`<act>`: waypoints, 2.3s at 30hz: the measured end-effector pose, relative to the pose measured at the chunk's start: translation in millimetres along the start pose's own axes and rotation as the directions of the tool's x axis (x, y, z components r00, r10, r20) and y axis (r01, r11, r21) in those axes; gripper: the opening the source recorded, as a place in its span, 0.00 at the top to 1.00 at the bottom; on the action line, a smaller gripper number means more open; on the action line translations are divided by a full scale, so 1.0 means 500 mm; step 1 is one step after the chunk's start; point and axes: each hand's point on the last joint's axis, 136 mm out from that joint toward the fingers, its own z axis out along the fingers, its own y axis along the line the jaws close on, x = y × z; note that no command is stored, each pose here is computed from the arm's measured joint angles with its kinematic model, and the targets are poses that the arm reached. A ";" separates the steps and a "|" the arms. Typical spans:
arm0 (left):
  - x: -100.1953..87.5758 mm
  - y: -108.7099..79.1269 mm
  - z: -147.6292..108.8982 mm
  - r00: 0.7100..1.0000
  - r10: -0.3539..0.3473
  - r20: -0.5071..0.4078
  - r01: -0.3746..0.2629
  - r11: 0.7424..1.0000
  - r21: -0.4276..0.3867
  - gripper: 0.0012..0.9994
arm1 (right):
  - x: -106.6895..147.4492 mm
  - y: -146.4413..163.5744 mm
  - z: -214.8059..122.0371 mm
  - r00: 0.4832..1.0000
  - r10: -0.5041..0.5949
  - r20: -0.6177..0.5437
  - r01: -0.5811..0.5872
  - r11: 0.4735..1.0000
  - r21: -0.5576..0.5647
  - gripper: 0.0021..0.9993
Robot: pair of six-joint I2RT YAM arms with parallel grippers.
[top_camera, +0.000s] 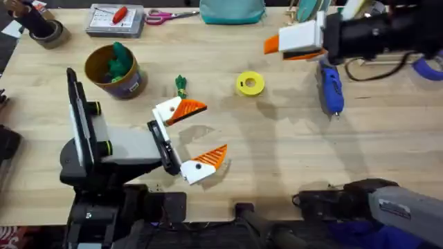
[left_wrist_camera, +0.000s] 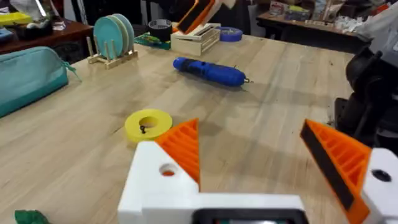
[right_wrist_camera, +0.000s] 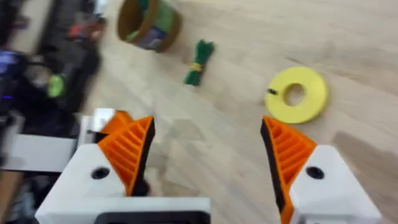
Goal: Pick up the gripper from the table and insert it into the empty holder that is missing its gripper. Then pick up a screw, insert it into the mounting hole, and use the screwdriver to tighten it. Finally, clean up the table by picking up the vegetable and placing it into the bucket.
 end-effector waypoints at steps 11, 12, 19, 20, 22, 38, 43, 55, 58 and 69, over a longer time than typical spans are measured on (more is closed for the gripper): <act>0.000 0.000 0.000 1.000 0.000 0.000 0.000 1.000 0.000 0.01 | 0.069 -0.011 -0.017 0.981 -0.162 -0.107 0.189 0.930 0.315 0.00; 0.000 0.000 0.000 1.000 0.000 0.000 0.000 1.000 0.000 0.01 | 0.073 -0.013 -0.016 0.979 -0.168 -0.117 0.198 0.922 0.332 0.00; 0.000 0.000 0.000 1.000 0.000 0.000 0.000 1.000 0.000 0.01 | 0.093 -0.056 -0.016 0.975 -0.167 -0.149 0.217 0.872 0.440 0.00; 0.000 0.000 0.000 1.000 0.000 0.000 0.000 1.000 0.000 0.01 | 0.097 -0.063 -0.017 0.975 -0.162 -0.154 0.216 0.866 0.452 0.00; 0.000 0.000 0.000 1.000 0.000 0.000 0.000 1.000 0.000 0.01 | 0.102 -0.073 -0.017 0.974 -0.156 -0.162 0.215 0.857 0.468 0.00; 0.000 0.000 0.000 1.000 0.000 0.000 0.000 1.000 0.000 0.01 | 0.131 -0.097 -0.010 0.966 -0.153 -0.207 0.238 0.839 0.489 0.00; 0.000 0.000 0.000 1.000 0.000 0.000 0.000 1.000 0.000 0.01 | 0.132 -0.097 -0.008 0.964 -0.158 -0.212 0.244 0.838 0.488 0.00; 0.000 0.000 0.000 1.000 0.000 0.000 0.000 1.000 0.000 0.01 | 0.151 -0.084 0.041 0.941 -0.192 -0.279 0.304 0.842 0.445 0.00; 0.000 0.000 0.000 1.000 0.000 0.000 0.000 1.000 0.000 0.01 | 0.152 -0.088 0.061 0.935 -0.195 -0.296 0.317 0.836 0.448 0.00; 0.000 0.000 0.000 1.000 0.000 0.000 0.000 1.000 0.000 0.01 | 0.169 -0.109 0.116 0.922 -0.169 -0.348 0.329 0.816 0.476 0.00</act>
